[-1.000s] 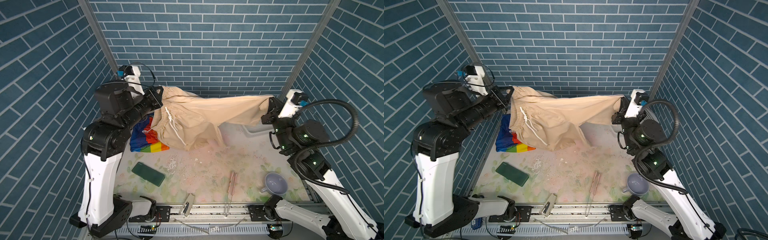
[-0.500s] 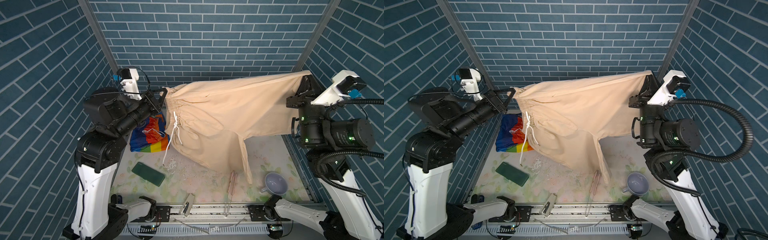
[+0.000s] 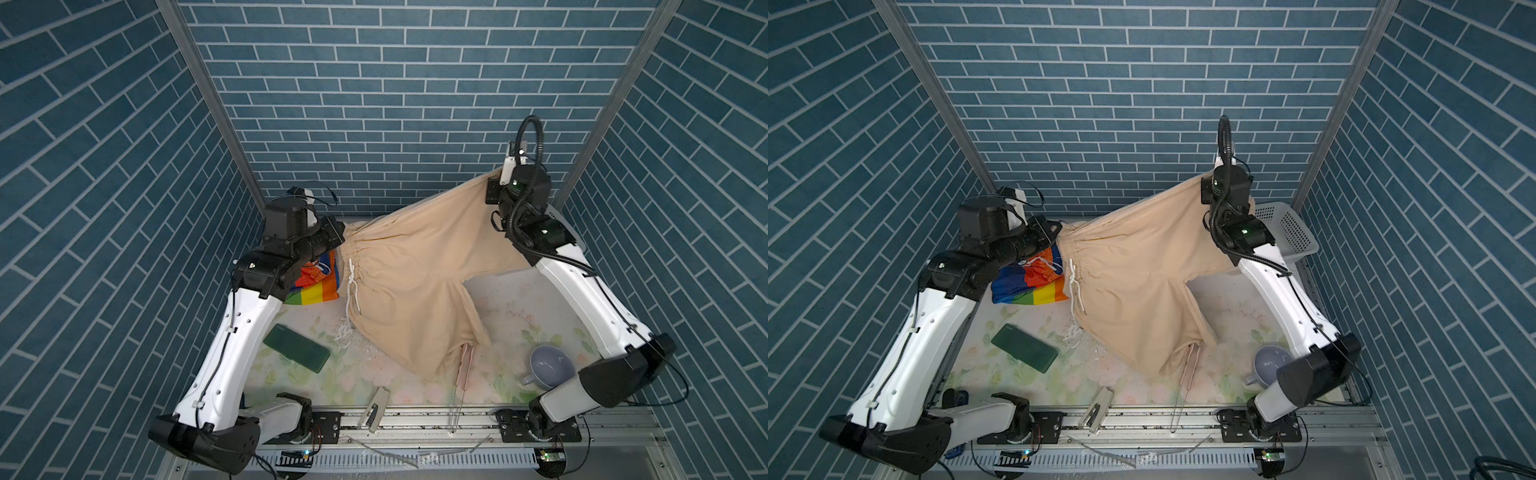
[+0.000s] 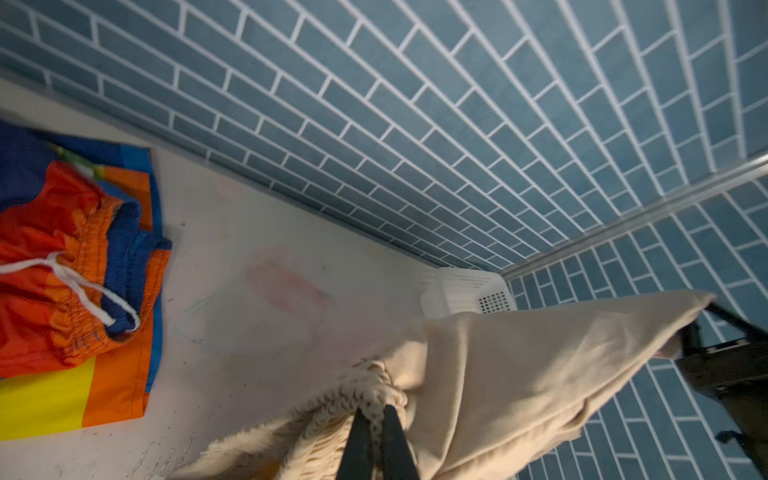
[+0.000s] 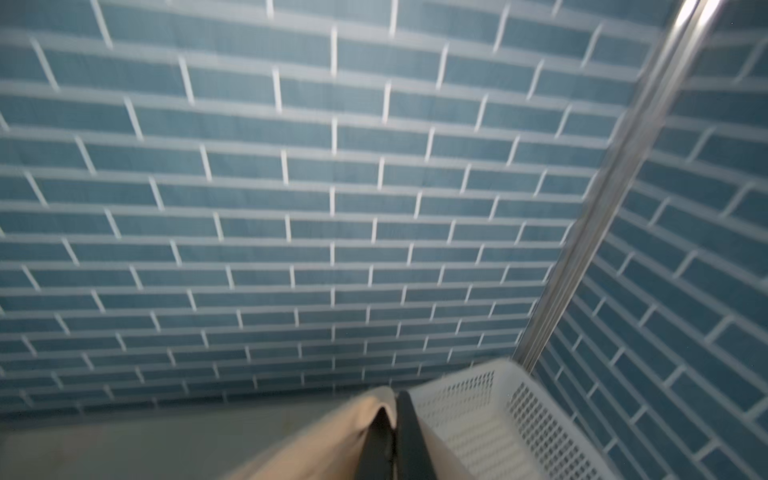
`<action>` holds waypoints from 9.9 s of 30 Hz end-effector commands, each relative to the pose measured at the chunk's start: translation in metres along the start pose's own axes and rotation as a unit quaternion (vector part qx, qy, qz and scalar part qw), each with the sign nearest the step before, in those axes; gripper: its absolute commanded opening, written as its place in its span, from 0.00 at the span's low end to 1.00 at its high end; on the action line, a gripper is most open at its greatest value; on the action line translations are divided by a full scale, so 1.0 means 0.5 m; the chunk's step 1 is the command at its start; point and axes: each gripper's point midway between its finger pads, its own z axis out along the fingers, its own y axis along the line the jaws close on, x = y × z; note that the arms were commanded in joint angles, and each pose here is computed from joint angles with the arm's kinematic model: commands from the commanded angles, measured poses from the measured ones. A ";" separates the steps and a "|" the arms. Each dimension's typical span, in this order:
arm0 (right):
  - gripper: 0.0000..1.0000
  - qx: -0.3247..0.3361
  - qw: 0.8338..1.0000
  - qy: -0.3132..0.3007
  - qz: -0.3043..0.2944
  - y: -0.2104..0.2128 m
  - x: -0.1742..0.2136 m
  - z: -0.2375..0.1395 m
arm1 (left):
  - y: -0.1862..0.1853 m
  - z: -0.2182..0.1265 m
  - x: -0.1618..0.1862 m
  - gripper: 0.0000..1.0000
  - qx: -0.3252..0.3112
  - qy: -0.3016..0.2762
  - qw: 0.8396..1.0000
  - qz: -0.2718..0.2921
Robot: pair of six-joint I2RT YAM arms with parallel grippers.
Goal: Fold and stack the shorts
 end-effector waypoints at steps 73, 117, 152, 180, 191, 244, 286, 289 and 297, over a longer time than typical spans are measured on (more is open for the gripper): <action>0.58 -0.142 0.836 0.519 0.111 0.081 0.772 -0.189 | 0.444 0.144 0.385 0.65 -0.235 0.189 0.953 -0.044; 0.58 -0.031 0.906 0.408 -0.113 -0.002 0.640 -0.133 | 0.465 0.265 0.390 0.49 -0.233 0.209 0.948 -0.051; 0.05 -0.089 0.816 0.556 0.130 0.057 0.879 -0.280 | 0.467 0.261 0.359 0.64 -0.257 0.200 0.945 -0.030; 0.00 -0.074 0.884 0.438 0.146 -0.033 0.700 -0.266 | 0.446 0.218 0.401 0.00 -0.229 0.237 0.943 -0.033; 0.00 -0.056 0.935 0.309 0.165 -0.111 0.530 -0.330 | 0.387 0.093 0.441 0.00 -0.219 0.259 0.941 -0.004; 0.00 -0.066 0.928 0.348 0.113 0.013 0.627 0.030 | 0.279 0.295 0.264 0.57 -0.260 0.249 0.930 0.070; 0.00 -0.068 0.921 0.369 0.108 0.026 0.680 0.049 | 0.219 0.698 0.253 0.00 -0.286 0.184 0.906 0.251; 0.00 -0.069 0.919 0.373 0.108 0.029 0.687 0.052 | 0.250 0.700 0.210 0.00 -0.314 0.169 0.901 0.247; 0.00 -0.068 0.914 0.383 0.111 0.030 0.702 0.047 | 0.253 0.646 0.119 0.00 -0.340 0.136 0.892 0.266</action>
